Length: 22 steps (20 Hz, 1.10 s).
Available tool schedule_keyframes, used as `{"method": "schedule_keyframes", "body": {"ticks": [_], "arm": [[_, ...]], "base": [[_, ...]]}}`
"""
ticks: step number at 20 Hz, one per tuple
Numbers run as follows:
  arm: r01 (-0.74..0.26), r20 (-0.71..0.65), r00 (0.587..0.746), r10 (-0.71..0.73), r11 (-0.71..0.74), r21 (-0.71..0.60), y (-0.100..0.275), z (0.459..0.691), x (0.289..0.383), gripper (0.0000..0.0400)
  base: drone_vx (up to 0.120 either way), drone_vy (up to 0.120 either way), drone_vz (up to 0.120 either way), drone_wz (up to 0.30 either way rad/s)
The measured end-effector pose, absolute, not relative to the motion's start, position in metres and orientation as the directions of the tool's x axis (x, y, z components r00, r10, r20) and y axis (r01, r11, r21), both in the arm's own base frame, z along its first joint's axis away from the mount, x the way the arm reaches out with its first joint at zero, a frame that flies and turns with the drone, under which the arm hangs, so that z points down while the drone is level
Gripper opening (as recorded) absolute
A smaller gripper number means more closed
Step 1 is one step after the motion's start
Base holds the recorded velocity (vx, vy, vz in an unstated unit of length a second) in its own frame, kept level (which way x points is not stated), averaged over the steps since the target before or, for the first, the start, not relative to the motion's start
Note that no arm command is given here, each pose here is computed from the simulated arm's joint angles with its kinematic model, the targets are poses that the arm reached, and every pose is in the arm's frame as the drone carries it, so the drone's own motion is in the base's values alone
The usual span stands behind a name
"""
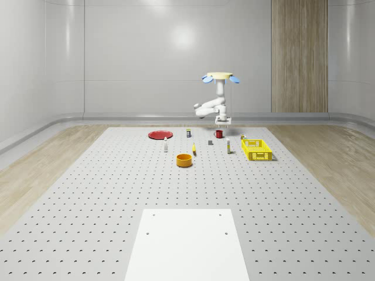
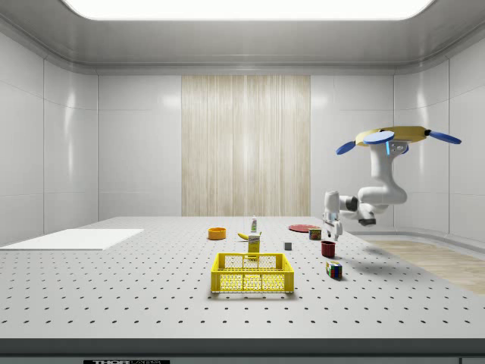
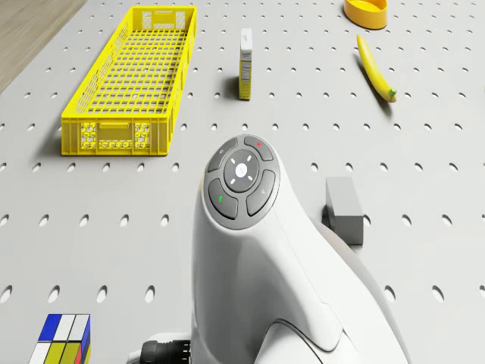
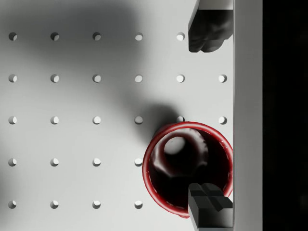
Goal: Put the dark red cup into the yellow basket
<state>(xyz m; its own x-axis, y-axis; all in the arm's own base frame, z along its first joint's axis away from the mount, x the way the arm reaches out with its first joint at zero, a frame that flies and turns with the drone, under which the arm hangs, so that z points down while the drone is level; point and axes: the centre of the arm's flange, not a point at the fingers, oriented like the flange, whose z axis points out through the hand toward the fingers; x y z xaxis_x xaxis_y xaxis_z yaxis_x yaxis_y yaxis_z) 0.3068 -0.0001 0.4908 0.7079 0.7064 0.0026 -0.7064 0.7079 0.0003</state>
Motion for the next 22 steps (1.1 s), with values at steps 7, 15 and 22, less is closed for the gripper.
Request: {"method": "schedule_keyframes", "body": {"ticks": [7, 15, 22], "arm": [[-0.706, 0.002, 0.708, 0.706, 0.708, 0.0, 0.0, 0.496, 0.3068, 0.04], [-0.707, 0.002, 0.708, 0.707, 0.708, 0.0, 0.003, 0.513, 0.3068, 0.04], [-0.707, 0.002, 0.708, 0.707, 0.708, 0.0, 0.007, 0.516, 0.3186, 0.04]], "base": [[0.0, 0.0, -0.034, 0.0], [0.0, 0.0, 0.0, 0.0], [0.0, 0.0, 0.0, 0.0]]}}
